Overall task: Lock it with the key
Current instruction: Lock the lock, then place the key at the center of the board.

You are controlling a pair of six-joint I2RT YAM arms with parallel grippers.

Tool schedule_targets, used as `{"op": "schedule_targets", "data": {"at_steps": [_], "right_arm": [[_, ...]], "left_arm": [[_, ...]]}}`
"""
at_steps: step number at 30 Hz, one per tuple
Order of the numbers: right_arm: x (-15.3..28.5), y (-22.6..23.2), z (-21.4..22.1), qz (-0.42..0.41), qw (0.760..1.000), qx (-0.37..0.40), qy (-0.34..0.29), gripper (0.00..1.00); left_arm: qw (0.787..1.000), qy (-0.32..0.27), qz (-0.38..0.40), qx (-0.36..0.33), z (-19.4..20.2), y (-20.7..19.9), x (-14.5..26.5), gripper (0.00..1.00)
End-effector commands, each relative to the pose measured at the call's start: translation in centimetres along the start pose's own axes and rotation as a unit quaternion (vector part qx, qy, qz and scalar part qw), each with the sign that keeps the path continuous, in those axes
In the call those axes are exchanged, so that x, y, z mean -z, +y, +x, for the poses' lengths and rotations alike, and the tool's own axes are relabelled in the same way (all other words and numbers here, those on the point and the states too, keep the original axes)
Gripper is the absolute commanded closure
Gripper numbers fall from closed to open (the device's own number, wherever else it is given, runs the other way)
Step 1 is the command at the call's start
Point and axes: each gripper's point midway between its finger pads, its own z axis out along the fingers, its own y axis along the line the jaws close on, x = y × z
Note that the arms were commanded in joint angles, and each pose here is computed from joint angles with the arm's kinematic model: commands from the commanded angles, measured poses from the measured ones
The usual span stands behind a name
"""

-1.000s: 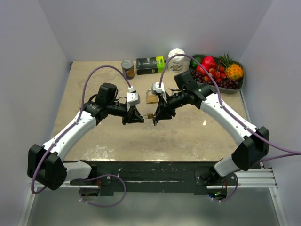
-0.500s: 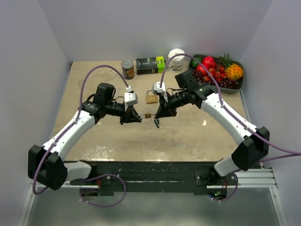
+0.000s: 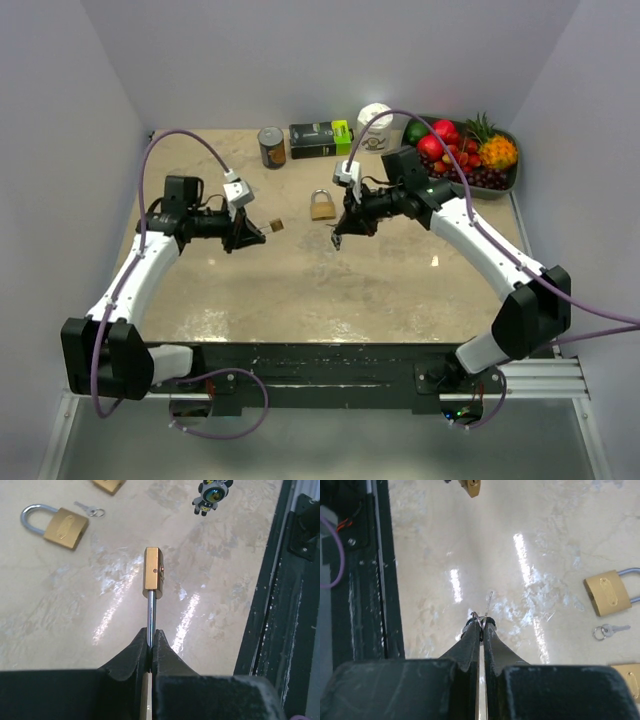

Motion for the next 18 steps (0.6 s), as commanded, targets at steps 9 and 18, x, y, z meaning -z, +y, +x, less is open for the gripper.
{"op": "schedule_targets", "data": {"at_steps": [9,18], "right_arm": [[-9.7,-7.9,-2.0,0.064,0.995,-0.055,-0.056,1.00],[-13.4,-10.4,-2.0,0.060,0.993,-0.077,-0.061,1.00]], "left_arm": [[0.989,-0.068,-0.104,0.080,-0.6,3.1,3.6,1.00],[0.986,-0.091,-0.118,0.080,-0.9,2.9,3.8,1.00]]}}
